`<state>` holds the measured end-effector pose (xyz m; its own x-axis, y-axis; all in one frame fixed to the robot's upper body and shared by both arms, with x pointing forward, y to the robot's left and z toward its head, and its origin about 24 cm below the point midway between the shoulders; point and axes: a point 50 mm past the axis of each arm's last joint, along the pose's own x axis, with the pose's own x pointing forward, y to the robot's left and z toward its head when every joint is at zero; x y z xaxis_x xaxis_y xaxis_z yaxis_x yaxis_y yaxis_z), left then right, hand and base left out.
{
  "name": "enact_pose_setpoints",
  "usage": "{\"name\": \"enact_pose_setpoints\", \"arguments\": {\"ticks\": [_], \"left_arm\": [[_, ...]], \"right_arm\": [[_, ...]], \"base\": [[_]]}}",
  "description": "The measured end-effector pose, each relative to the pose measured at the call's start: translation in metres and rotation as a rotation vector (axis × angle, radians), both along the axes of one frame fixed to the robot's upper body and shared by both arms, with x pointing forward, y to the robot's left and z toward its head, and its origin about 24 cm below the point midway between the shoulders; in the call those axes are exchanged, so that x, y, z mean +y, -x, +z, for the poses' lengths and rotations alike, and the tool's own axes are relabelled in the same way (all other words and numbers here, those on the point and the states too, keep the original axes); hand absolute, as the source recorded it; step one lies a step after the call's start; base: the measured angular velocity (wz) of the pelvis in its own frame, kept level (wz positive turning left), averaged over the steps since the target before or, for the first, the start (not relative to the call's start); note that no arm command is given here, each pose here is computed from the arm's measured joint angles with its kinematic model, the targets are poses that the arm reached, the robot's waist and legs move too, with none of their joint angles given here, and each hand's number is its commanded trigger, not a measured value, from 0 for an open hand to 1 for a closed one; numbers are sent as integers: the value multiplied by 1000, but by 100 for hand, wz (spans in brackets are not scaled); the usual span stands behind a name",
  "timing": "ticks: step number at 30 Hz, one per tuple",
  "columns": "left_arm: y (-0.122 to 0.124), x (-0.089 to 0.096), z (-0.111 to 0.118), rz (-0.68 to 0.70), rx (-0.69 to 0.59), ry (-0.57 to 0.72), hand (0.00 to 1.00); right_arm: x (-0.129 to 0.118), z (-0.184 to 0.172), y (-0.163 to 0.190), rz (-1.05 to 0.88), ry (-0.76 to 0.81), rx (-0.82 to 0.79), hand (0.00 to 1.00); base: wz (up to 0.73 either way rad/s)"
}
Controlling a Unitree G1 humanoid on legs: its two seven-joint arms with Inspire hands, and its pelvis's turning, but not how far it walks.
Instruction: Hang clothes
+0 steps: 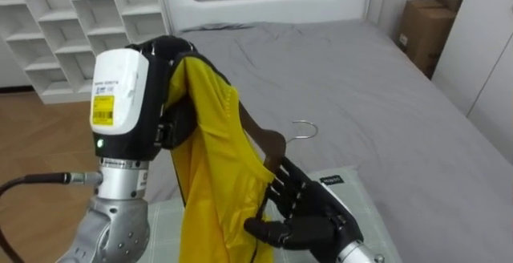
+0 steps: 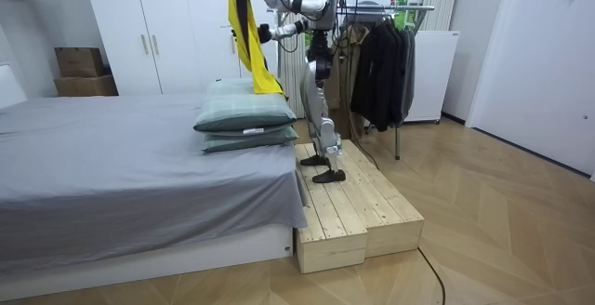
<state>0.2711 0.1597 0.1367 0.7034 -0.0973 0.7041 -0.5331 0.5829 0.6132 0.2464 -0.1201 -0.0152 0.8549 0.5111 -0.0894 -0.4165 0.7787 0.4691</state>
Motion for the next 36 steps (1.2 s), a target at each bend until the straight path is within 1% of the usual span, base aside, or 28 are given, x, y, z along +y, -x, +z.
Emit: {"name": "enact_pose_setpoints", "arguments": {"ticks": [5, 11, 22, 27, 29, 32, 36], "left_arm": [[-1, 0, 1, 8, -1, 1, 100], [-3, 1, 4, 19, -5, 0, 100], [-5, 2, 3, 47, 6, 0, 100], [-5, -2, 2, 33, 11, -4, 100], [-5, -2, 2, 39, 11, -10, 100], [-6, -2, 2, 59, 5, -53, 100], [-6, -4, 1, 67, 6, -59, 100]], "right_arm": [[5, 1, 0, 32, -64, 20, 0], [9, 0, 2, 55, -92, 32, 0], [11, -1, 2, 61, -127, 54, 0], [10, -2, 2, 37, -187, 85, 0], [9, -2, 2, 34, -189, 85, 0], [9, -3, 2, 31, -187, 97, 0], [5, -11, 0, 12, -168, 134, 0]], "base": [[-1], [-1], [0], [1], [6], [4], [3]]}}
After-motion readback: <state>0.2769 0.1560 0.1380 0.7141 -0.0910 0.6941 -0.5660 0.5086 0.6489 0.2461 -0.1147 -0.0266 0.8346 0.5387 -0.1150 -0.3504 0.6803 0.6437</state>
